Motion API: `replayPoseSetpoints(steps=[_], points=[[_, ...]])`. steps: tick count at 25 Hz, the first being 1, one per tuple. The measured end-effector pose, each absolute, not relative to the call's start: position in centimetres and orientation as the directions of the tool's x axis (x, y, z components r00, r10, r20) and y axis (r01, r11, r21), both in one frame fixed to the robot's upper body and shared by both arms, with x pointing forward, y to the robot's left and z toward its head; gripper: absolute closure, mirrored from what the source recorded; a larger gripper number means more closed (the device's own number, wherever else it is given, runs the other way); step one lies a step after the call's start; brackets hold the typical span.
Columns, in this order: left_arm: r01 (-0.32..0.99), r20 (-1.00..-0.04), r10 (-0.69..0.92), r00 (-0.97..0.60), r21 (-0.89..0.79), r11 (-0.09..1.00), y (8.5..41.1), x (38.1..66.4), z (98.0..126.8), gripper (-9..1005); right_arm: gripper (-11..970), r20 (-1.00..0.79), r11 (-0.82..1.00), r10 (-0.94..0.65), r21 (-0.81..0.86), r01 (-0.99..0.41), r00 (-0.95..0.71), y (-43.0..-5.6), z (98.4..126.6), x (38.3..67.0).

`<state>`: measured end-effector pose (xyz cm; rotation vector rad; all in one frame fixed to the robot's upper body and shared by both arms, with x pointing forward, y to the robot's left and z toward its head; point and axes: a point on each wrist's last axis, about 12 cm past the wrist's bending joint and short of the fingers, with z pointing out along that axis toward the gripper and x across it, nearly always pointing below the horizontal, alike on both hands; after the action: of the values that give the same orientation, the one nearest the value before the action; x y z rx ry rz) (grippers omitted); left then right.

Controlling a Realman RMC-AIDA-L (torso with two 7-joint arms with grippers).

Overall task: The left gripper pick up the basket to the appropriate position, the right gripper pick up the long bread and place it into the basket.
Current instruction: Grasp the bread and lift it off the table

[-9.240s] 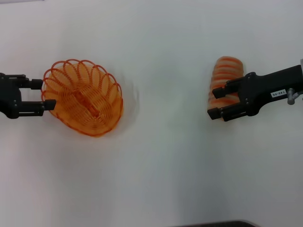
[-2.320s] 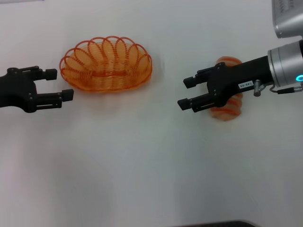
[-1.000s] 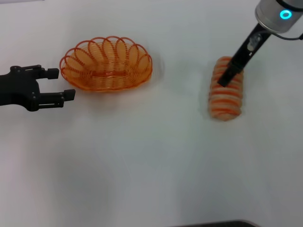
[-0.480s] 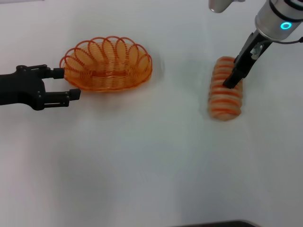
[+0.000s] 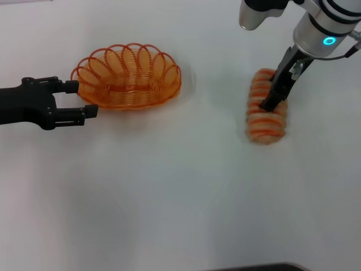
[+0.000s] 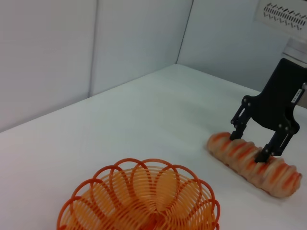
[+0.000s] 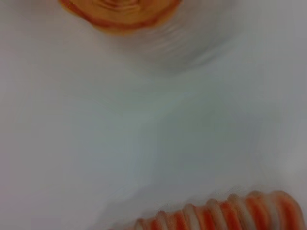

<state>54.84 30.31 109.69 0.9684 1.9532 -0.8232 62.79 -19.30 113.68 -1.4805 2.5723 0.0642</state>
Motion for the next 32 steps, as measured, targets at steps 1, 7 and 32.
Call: replayPoseSetpoints(steps=[1,7,32], points=[[0.844,-0.856,0.332,-0.397,-0.199,0.498,30.3,54.86,109.68,204,216,-0.172,0.504,-0.855,-0.048,-0.862,-0.49,-19.3,113.69,62.79],[0.842,-0.855,0.327,-0.402,-0.205,0.499,30.04,55.03,109.52,204,310,-0.175,0.503,-0.854,-0.043,-0.863,-0.489,-19.31,113.7,62.77],[0.85,-0.849,0.341,-0.403,-0.209,0.483,29.62,55.0,109.34,204,575,-0.156,0.507,-0.853,-0.019,-0.862,-0.498,-19.61,113.3,62.29]])
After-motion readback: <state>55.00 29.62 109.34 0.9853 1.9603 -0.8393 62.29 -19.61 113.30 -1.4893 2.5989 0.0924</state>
